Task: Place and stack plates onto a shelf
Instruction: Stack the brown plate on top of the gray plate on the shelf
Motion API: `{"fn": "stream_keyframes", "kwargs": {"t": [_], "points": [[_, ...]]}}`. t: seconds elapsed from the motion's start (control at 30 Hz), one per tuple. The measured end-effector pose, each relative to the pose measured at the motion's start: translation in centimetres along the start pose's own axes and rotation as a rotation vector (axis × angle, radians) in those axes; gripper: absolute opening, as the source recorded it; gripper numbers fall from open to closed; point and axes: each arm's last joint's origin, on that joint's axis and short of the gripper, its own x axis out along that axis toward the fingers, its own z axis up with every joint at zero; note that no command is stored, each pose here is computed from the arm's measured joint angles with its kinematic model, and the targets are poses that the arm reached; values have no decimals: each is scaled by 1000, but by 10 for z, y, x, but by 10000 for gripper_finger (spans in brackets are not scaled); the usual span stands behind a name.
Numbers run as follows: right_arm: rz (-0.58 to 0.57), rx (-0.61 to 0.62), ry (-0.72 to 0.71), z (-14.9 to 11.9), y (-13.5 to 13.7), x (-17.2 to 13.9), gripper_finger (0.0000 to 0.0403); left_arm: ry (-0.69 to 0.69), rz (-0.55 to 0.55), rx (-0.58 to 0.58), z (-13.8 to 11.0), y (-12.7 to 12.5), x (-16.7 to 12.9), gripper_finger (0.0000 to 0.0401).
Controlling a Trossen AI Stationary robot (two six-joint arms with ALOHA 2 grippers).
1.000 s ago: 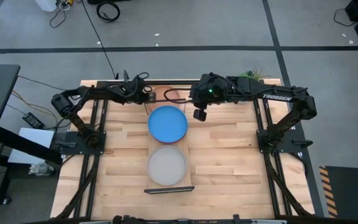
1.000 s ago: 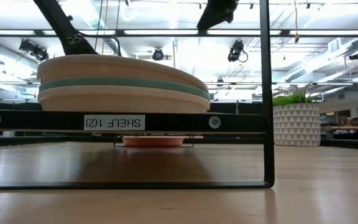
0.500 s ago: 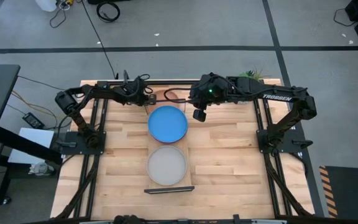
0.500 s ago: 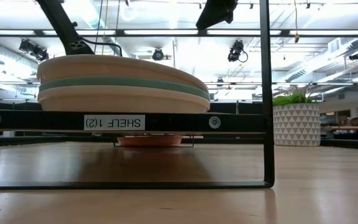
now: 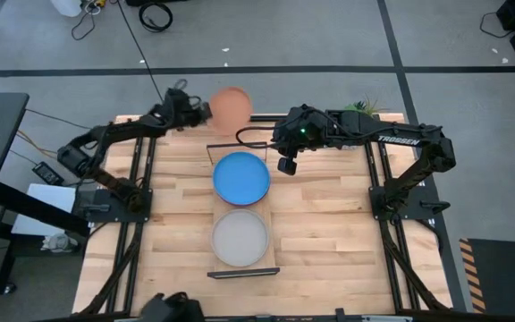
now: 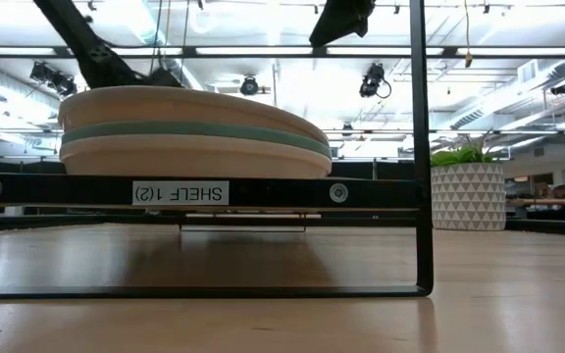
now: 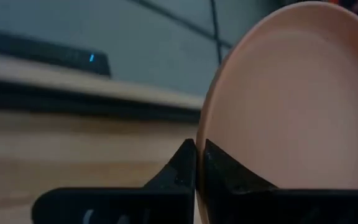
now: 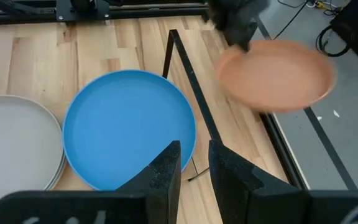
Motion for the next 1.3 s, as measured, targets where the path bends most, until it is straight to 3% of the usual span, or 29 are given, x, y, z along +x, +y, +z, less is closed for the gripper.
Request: {"fn": "stream_keyframes", "kwargs": {"t": [0.13, 0.2, 0.3, 0.43, 0.53, 0.6, 0.97, 1.17, 1.3], "points": [[0, -26, 4, 0, 0, 0, 89, -74, -87, 2, 20, -12, -26, 14], [-11, -56, 18, -2, -1, 0, 89, -110, -189, 43, 29, -25, -41, 14], [-61, -96, 65, -6, -5, 0, 89, -142, -417, 172, 41, -51, -67, 14], [-158, -128, 162, -15, -17, 1, 89, -190, -736, 442, 41, -90, -107, 14], [-294, -117, 256, -23, -32, -4, 89, -199, -875, 590, 31, -114, -135, 17], [-359, -94, 299, -29, -44, -12, 89, -173, -912, 616, 22, -123, -147, 18], [-469, 83, 207, -42, -85, -82, 89, 158, -875, 592, -41, -135, -170, 18], [-517, 205, 157, -54, -92, -117, 89, 369, -689, 588, -96, -137, -172, 18], [-467, 225, 109, -59, -89, -136, 89, 421, -564, 582, -127, -137, -177, 18]]}}
